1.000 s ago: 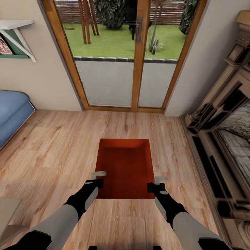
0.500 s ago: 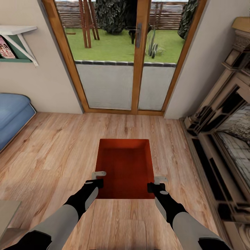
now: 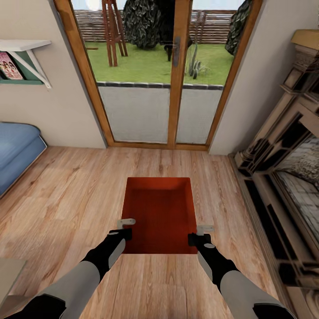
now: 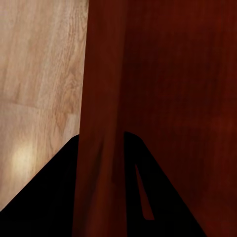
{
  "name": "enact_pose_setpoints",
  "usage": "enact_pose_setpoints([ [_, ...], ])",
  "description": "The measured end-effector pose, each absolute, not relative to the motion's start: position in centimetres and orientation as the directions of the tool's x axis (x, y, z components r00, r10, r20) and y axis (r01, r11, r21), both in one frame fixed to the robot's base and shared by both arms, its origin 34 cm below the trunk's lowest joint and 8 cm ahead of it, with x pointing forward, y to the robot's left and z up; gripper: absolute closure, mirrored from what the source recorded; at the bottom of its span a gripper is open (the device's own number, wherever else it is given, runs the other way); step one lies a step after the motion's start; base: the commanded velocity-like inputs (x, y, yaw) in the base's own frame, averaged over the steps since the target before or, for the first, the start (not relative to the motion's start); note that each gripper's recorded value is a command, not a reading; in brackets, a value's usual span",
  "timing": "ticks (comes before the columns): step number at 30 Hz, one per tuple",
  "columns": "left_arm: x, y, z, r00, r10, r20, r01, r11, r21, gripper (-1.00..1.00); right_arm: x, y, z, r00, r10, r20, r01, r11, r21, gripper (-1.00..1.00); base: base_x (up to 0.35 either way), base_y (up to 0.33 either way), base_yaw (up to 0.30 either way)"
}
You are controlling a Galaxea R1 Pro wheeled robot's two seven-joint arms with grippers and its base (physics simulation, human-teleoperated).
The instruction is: Move the two storage containers from the living room to the garage. In the garage, place one container on the floor and stack the other container on top of it (either order is fine).
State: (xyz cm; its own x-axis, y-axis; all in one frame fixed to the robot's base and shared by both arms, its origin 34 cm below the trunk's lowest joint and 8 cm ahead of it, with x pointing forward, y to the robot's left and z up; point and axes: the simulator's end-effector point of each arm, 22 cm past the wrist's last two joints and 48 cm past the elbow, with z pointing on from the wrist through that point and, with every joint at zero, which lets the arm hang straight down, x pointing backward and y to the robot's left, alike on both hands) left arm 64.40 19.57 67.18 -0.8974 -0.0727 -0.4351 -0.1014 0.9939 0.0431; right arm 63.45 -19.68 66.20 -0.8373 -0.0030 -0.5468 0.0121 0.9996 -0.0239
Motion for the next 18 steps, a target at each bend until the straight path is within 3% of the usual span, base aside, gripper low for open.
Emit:
enact_pose_setpoints([
  [18,65.3,19.6,68.7,-0.884,-0.073,-0.461,-0.103,0.994,0.040,1.00,64.4,-19.7,67.7,-0.821,-0.003,-0.571,0.013,1.000,-0.024,1.00,0.000,0.000,0.000],
])
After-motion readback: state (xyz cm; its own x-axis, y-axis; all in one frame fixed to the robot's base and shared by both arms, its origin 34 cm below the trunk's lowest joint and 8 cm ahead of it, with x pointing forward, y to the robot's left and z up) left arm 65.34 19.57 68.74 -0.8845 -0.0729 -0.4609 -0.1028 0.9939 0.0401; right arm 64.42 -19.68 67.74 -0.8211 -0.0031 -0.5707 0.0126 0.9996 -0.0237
